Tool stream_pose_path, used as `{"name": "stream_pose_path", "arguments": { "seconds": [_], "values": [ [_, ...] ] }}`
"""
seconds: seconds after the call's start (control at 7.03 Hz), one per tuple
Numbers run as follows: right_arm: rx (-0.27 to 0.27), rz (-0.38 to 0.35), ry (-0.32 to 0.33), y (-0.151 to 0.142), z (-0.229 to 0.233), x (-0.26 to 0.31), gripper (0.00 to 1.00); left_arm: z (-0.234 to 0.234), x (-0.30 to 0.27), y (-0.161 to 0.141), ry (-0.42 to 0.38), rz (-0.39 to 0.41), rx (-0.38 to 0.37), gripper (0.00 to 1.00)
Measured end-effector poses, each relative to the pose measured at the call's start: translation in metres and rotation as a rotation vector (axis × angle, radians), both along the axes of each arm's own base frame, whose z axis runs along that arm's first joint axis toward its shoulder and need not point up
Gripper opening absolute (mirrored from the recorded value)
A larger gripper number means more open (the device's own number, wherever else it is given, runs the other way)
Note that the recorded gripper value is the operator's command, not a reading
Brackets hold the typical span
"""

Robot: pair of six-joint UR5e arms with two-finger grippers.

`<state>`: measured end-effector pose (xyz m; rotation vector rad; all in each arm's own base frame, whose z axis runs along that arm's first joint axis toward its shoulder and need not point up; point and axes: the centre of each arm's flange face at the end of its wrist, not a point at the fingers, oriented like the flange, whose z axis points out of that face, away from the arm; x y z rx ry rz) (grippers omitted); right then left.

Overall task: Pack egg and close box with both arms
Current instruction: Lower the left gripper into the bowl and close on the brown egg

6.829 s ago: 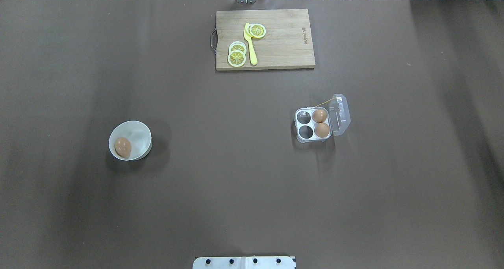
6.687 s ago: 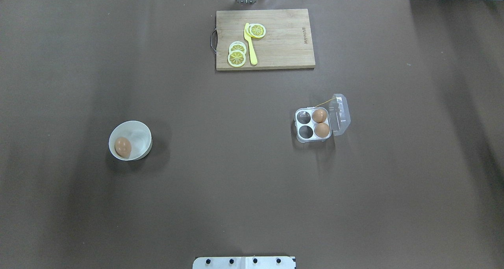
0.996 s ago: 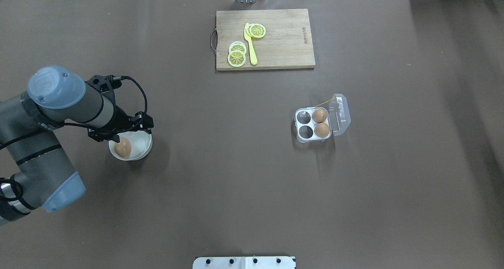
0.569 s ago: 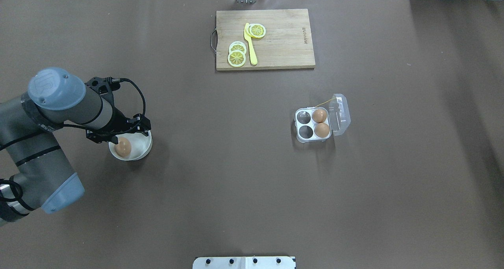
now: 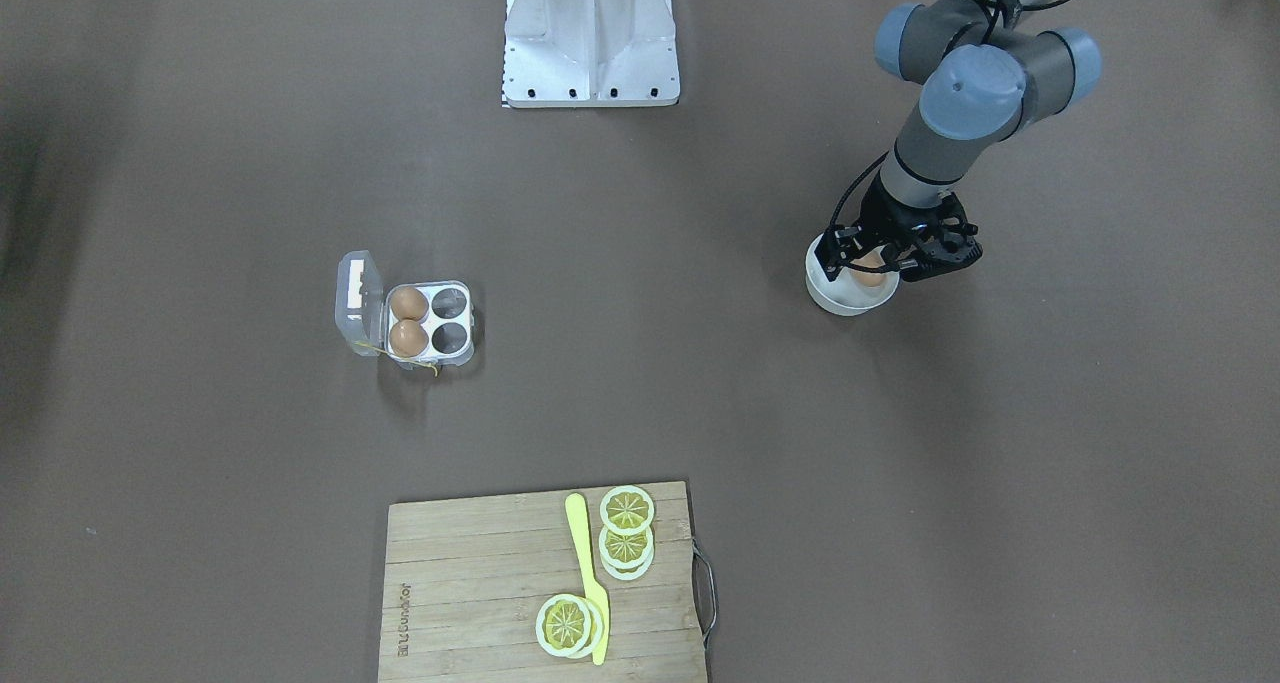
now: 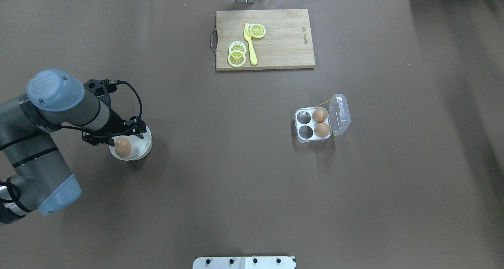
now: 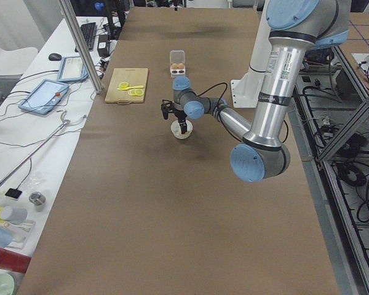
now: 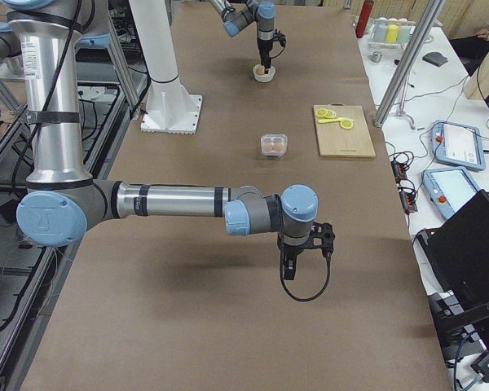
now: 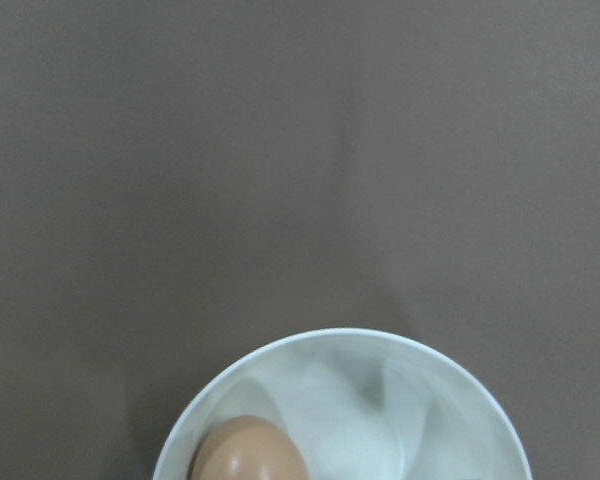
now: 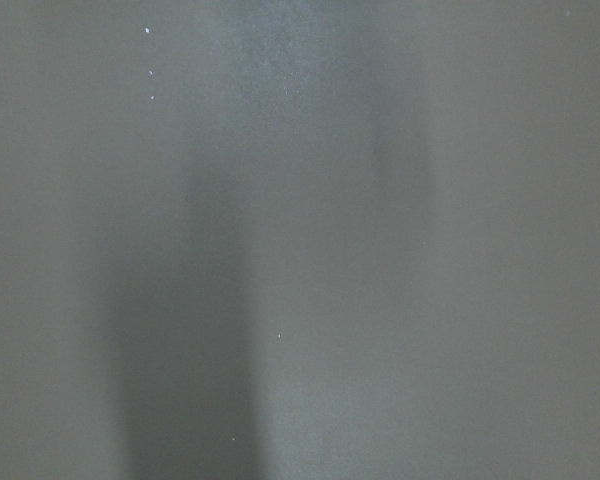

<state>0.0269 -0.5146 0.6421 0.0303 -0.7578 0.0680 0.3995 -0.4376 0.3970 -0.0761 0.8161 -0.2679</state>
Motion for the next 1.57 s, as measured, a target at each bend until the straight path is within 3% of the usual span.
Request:
{"name": "stream_pose_path", "arguments": {
  "seconds": [1.57],
  "values": [
    [-0.002, 0.000, -0.001, 0.002, -0.001, 0.000, 1.00, 0.007, 0.026, 0.007, -0.055, 0.021, -0.012, 0.87]
  ]
}}
